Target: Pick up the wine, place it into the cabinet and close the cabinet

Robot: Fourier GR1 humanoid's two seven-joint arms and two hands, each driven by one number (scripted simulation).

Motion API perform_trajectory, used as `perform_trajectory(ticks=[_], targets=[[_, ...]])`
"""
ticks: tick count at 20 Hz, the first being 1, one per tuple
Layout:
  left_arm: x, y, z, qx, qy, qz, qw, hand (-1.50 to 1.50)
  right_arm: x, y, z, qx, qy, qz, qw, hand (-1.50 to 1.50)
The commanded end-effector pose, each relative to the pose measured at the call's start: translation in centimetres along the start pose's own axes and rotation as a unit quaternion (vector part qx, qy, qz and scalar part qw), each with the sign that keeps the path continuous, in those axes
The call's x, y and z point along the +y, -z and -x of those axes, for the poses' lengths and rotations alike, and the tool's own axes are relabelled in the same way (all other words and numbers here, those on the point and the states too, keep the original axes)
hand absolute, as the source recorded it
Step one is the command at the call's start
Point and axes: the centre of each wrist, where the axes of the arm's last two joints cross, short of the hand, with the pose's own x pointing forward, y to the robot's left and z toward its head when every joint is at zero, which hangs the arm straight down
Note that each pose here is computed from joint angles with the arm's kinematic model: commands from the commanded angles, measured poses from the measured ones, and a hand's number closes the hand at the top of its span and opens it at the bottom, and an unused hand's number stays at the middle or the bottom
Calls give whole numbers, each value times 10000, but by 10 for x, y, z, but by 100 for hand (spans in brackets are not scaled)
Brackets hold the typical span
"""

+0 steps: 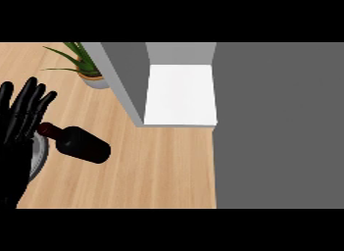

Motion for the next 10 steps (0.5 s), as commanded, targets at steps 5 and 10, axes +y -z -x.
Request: perform_trajectory(ticks=[5,10], targets=[[16,-7,0,-85,248,-2166,9759,-150,-15,-24,-9,216,-202,-495,9983,-150],[8,3,4,801,-1465,-2911,9420,-150,-6,-46,-16,1290,942,-1599,9741,-150]])
